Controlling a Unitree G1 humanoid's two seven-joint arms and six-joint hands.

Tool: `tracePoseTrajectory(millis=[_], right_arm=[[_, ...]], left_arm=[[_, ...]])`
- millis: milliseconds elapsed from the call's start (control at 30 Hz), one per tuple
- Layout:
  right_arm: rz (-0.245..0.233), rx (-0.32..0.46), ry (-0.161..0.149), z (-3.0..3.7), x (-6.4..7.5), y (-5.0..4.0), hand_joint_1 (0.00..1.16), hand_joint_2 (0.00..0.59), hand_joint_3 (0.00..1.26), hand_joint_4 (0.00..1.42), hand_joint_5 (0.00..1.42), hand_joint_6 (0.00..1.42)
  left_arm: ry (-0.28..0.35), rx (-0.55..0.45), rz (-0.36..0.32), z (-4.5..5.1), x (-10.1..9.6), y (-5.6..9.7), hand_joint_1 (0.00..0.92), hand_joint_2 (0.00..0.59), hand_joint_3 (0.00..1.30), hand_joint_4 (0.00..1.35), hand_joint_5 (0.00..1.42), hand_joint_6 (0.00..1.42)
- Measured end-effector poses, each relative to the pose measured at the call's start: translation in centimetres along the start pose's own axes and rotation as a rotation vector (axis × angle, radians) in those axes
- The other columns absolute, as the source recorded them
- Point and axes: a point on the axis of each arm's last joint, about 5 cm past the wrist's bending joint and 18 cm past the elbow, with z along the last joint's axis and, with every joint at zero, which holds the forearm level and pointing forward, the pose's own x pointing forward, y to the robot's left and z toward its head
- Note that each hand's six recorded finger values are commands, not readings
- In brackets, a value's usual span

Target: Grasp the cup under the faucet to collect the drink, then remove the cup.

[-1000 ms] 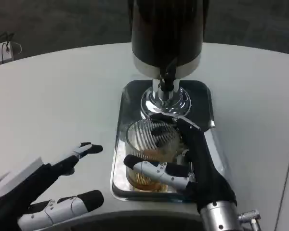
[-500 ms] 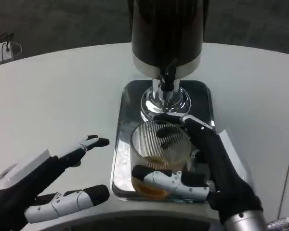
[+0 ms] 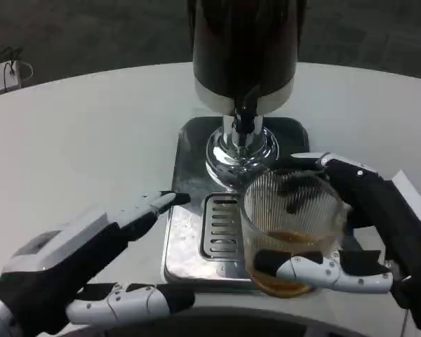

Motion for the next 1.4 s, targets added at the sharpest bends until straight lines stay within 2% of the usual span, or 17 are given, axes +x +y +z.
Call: tracePoseTrajectory(millis=[133,300,367,567,767,1400], right_arm=[[0.023,-0.024,-0.006,0.65,-0.6,-1.28,1.0,0.223,0.97,1.2,1.41,1.42],[0.034,-0.033,-0.019,1.31,-1.2,-1.83,1.0,0.22,0.97,1.2,1.41,1.42],[0.047,-0.033,-0.025,1.49,-1.4,-1.88,1.0,0.219,0.97,1.2,1.4,1.42],[0.063,-0.033,-0.017,1.8,-2.1,-2.0,1.0,0.219,0.97,1.2,1.41,1.42],[0.065,-0.029,0.006,1.82,-2.6,-2.01,1.0,0.218,0.97,1.2,1.41,1.42],[0.057,-0.037,-0.001,2.03,-2.7,-2.16,0.99,0.217,0.97,1.2,1.4,1.42]], left_arm=[[-0.024,0.024,-0.011,0.69,0.0,-0.2,0.0,0.029,0.03,0.0,0.0,0.05],[-0.032,0.063,-0.019,1.29,-0.1,-0.3,0.0,0.034,0.01,0.0,0.0,0.02],[-0.036,0.073,-0.02,1.46,-0.1,-0.3,0.0,0.035,0.0,0.0,0.0,0.02],[-0.054,0.085,-0.022,1.91,-0.2,-0.4,0.0,0.037,0.0,0.0,0.0,0.0],[-0.052,0.081,-0.023,1.97,-0.2,-0.5,0.0,0.037,0.0,0.0,0.0,0.0],[-0.032,0.067,-0.026,1.88,-0.6,-0.6,0.0,0.037,0.0,0.0,0.0,0.0]])
